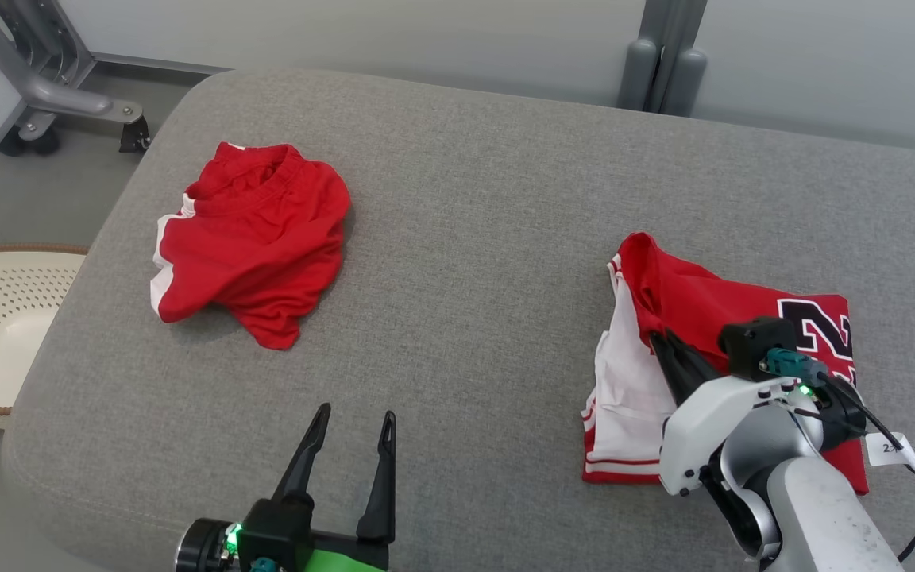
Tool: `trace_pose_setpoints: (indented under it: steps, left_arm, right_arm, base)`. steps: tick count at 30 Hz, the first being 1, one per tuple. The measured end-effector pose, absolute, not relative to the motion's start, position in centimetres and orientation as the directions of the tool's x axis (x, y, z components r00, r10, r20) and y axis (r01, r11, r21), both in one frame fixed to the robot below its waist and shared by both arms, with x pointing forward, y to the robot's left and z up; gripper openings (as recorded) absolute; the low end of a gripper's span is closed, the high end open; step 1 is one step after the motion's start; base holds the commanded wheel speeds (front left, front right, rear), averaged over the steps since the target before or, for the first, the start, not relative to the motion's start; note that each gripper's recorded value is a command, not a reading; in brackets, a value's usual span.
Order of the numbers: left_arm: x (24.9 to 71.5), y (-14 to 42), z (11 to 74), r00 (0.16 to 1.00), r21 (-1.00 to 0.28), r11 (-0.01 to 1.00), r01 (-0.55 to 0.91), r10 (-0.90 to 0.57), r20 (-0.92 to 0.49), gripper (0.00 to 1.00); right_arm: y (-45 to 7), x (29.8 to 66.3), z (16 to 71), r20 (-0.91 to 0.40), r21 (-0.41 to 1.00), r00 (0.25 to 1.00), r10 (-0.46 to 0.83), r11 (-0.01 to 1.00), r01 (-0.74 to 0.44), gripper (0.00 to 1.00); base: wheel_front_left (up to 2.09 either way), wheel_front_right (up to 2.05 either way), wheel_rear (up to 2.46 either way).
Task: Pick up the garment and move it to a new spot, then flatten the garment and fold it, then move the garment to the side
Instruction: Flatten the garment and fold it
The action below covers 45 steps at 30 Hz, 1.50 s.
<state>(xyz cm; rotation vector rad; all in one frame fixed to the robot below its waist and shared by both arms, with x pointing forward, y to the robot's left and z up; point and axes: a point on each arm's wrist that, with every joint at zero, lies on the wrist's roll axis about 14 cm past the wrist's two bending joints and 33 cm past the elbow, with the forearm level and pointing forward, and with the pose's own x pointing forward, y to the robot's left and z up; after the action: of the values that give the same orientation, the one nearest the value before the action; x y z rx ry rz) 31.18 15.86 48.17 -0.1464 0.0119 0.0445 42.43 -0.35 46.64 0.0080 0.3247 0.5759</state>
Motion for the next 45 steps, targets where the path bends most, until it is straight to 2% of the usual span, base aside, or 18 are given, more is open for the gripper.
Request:
trace_pose_setpoints:
  steps: [1, 3, 6, 7, 11, 20, 23, 27, 34, 37, 45]
  left_arm:
    - [31.2, 15.9, 48.2, 0.999, -0.145, 0.988, -0.049, 0.047, -0.015, 1.00]
    - [31.2, 16.1, 48.1, 0.998, -0.149, 0.987, -0.055, 0.053, -0.017, 1.00]
    - [31.3, 16.0, 48.1, 0.998, -0.149, 0.987, -0.056, 0.054, -0.018, 1.00]
    - [31.4, 15.9, 48.2, 0.999, -0.153, 0.987, -0.052, 0.051, -0.015, 1.00]
    - [31.7, 15.3, 48.4, 1.000, -0.158, 0.987, -0.031, 0.030, -0.007, 1.00]
    - [33.0, 13.6, 49.0, 0.999, -0.149, 0.988, 0.040, -0.037, 0.018, 1.00]
    - [33.5, 13.1, 49.3, 0.998, -0.149, 0.987, 0.063, -0.059, 0.029, 1.00]
    - [34.0, 12.8, 49.6, 0.997, -0.157, 0.985, 0.076, -0.071, 0.039, 1.00]
    - [34.3, 11.8, 50.1, 0.992, -0.158, 0.980, 0.121, -0.112, 0.060, 1.00]
    - [34.3, 11.6, 50.6, 0.989, -0.150, 0.979, 0.138, -0.127, 0.079, 1.00]
    - [32.9, 11.3, 50.9, 0.986, -0.148, 0.977, 0.153, -0.141, 0.088, 1.00]
  right_arm:
    - [0.0, 42.3, 46.3, -0.307, 0.110, 0.781, 0.544, 0.835, -0.539, 0.00]
    - [0.3, 42.1, 46.1, -0.307, 0.151, 0.774, 0.554, 0.831, -0.535, 1.00]
    - [0.7, 42.3, 46.8, -0.269, 0.207, 0.778, 0.567, 0.823, -0.529, 1.00]
    - [0.5, 42.8, 48.3, -0.209, 0.245, 0.797, 0.566, 0.820, -0.518, 1.00]
    - [-1.1, 43.6, 50.6, -0.126, 0.292, 0.839, 0.529, 0.828, -0.478, 1.00]
    - [-10.5, 44.7, 52.6, -0.022, 0.230, 0.950, 0.311, 0.926, -0.298, 1.00]
    - [-13.1, 43.8, 52.3, -0.001, 0.180, 0.965, 0.260, 0.950, -0.256, 1.00]
    - [-14.1, 42.0, 52.7, 0.086, 0.132, 0.964, 0.250, 0.956, -0.260, 1.00]
    - [-16.5, 38.6, 50.5, 0.056, 0.064, 0.971, 0.233, 0.970, -0.236, 1.00]
    - [-16.8, 37.7, 52.3, 0.112, 0.035, 0.968, 0.224, 0.973, -0.229, 1.00]
    - [-16.9, 34.5, 52.5, 0.135, 0.070, 0.975, 0.175, 0.980, -0.186, 1.00]
  base:
    - [0.00, 0.00, 0.00]
    - [0.00, 0.00, 0.00]
    - [0.00, 0.00, 0.00]
    - [0.00, 0.00, 0.00]
    - [0.00, 0.00, 0.00]
    - [0.00, 0.00, 0.00]
    - [0.00, 0.00, 0.00]
    - [0.00, 0.00, 0.00]
    - [0.00, 0.00, 0.00]
    - [0.00, 0.00, 0.00]
    - [0.00, 0.00, 0.00]
